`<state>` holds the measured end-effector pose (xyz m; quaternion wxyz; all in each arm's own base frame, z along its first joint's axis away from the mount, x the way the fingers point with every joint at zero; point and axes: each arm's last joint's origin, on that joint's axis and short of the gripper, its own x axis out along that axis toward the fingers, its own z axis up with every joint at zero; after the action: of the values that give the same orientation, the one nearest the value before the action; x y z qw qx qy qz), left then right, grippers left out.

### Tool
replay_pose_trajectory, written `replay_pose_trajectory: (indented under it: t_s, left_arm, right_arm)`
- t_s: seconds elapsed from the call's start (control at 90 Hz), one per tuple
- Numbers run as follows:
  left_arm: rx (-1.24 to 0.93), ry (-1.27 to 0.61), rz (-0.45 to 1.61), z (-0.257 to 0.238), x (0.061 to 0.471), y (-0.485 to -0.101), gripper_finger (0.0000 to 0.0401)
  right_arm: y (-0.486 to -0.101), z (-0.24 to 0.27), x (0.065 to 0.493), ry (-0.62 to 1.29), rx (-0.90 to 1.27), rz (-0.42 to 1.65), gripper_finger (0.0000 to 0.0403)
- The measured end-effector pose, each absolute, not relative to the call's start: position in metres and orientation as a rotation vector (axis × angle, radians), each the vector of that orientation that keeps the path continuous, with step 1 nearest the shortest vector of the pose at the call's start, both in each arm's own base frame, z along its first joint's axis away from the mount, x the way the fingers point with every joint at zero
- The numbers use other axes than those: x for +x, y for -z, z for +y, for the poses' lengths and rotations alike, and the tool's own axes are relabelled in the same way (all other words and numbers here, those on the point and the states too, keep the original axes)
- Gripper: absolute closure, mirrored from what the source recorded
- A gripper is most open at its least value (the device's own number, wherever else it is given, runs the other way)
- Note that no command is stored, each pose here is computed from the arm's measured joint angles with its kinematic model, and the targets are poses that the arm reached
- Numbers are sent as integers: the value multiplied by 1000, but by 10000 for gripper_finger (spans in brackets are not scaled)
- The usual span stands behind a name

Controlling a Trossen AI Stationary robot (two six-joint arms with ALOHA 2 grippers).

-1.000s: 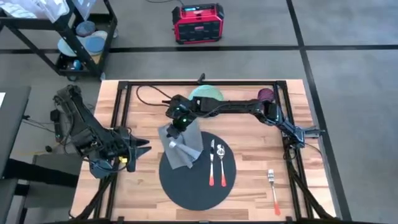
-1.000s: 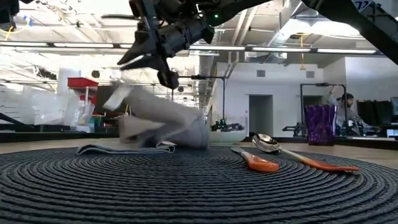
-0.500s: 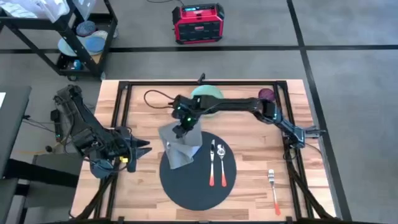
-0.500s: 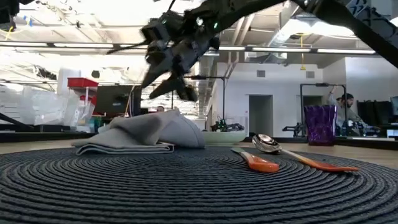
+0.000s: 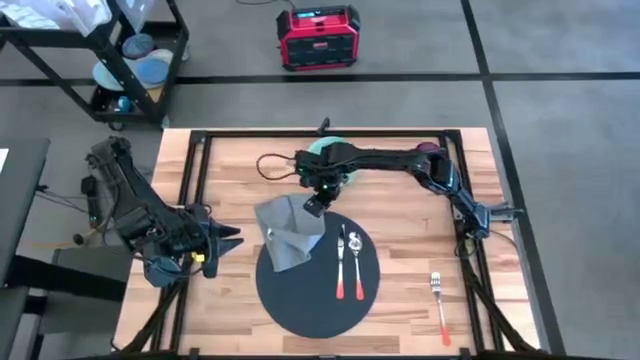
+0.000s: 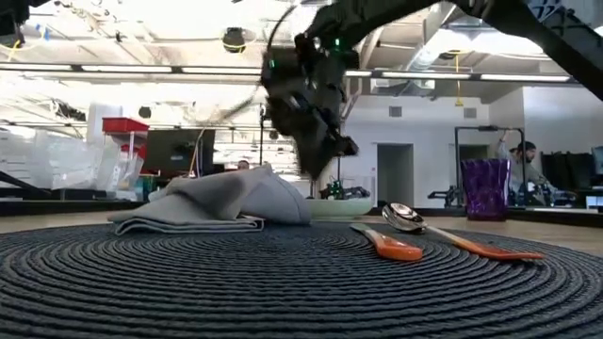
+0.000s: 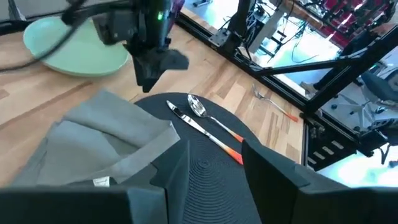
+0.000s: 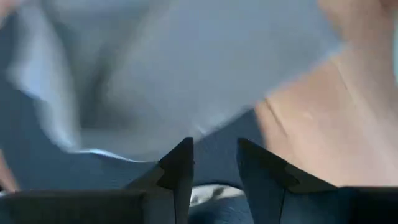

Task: Set table place
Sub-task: Fold the gray table napkin

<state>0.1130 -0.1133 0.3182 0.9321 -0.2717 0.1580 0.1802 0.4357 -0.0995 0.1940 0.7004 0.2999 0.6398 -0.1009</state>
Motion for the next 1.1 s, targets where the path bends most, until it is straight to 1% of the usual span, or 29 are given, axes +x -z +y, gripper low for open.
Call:
replay_pose_trajectory:
  t_s: [0.044,0.167,0.367,0.633,0.811,0.944,1.1]
  left_arm:
    - [-556,-369,322,-113,113,-318,271]
    - [-556,-369,323,-113,113,-318,271]
    - [-553,-369,324,-113,113,-318,271]
    - [-552,-370,325,-113,113,-318,271]
    - [-553,-370,325,-113,113,-318,271]
    - [-554,-370,324,-113,113,-318,271]
    - [-552,-370,325,-113,113,-318,271]
  right_arm:
    - [-189,-102,431,234,674,1459,294]
    - [-179,-105,428,229,697,1466,294]
    - [-177,-104,437,160,762,1366,294]
    - [-177,-120,438,204,800,1301,294]
    - [-171,-123,438,184,844,1280,293]
    - [-163,-118,437,175,849,1288,281]
    - [-156,-115,435,175,850,1303,257]
